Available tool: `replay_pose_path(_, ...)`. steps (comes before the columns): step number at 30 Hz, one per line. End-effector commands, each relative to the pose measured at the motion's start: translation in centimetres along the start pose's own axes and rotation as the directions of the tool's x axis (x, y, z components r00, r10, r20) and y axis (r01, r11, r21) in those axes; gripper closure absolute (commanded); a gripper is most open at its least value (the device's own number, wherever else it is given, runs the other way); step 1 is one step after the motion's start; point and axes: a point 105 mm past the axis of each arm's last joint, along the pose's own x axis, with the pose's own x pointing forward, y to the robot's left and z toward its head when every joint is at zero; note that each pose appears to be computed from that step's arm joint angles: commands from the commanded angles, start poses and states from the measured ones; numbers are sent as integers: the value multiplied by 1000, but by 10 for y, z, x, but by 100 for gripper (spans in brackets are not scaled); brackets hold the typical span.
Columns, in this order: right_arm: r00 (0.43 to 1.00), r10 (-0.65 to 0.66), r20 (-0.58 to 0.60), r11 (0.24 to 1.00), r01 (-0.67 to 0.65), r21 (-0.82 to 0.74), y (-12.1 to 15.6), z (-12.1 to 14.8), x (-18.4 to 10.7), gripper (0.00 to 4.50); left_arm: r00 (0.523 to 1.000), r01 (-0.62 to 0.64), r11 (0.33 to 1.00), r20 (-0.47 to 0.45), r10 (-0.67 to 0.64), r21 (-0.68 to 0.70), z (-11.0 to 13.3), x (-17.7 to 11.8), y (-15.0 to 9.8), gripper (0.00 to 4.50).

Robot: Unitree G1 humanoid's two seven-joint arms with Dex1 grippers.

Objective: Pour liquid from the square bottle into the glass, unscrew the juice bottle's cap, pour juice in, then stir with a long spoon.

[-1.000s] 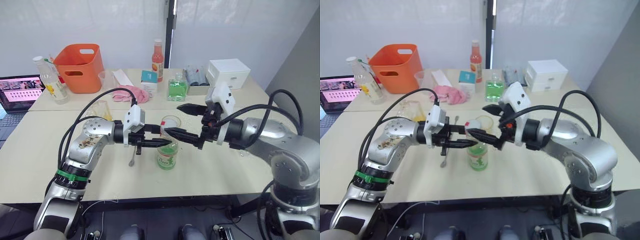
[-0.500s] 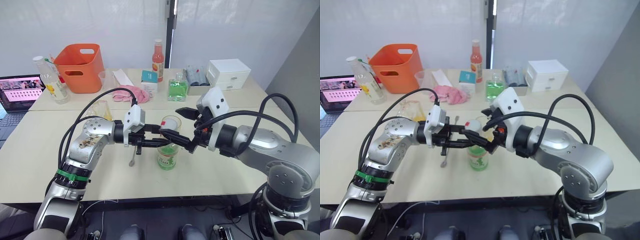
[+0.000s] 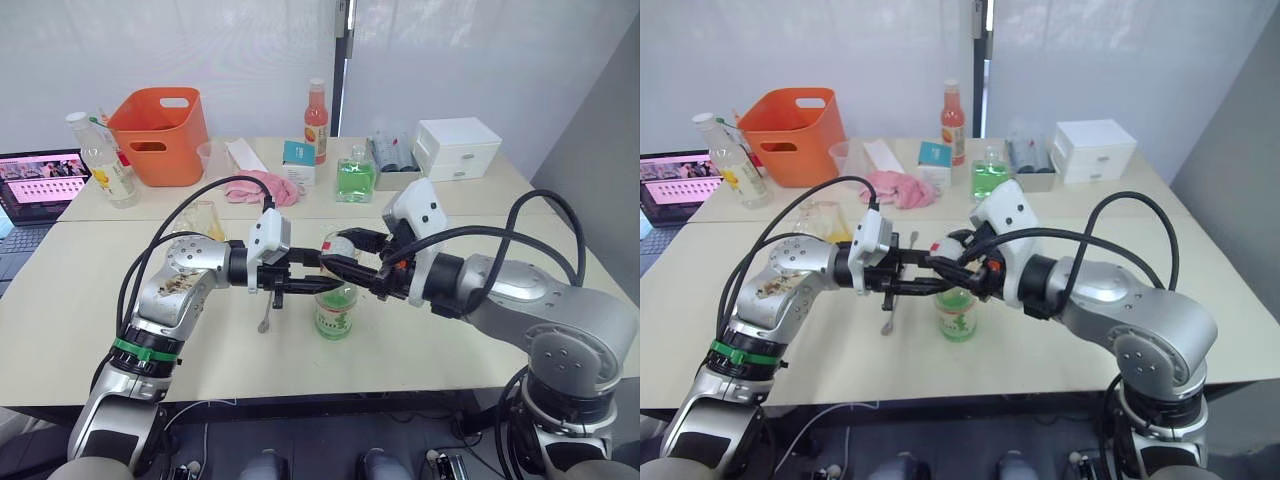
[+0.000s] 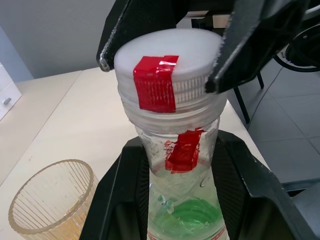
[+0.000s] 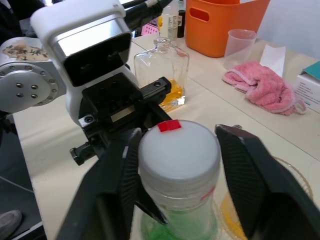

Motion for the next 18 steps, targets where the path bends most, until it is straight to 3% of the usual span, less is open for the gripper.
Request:
replay_pose_path(1,999,-16,40,1000,17,-23,-2,9,-3,284,998,-8,1000,-64,7,-25,-14,-2,1,310)
replay_pose_path(10,986,143,86,990,-141,-22,5,14,-7,284,998,-10,1000,-66,9,-25,-15,-2,1,310)
replay_pose_path(14,906,423,12,903,-421,-79,-10,0,-8,284,998,-5,1000,-68,3,-27,-15,-2,1,310)
replay_pose_path(18,855,517,-42,846,-518,-123,-23,-5,-4,284,998,-5,1000,-70,4,-25,-14,-3,1,310)
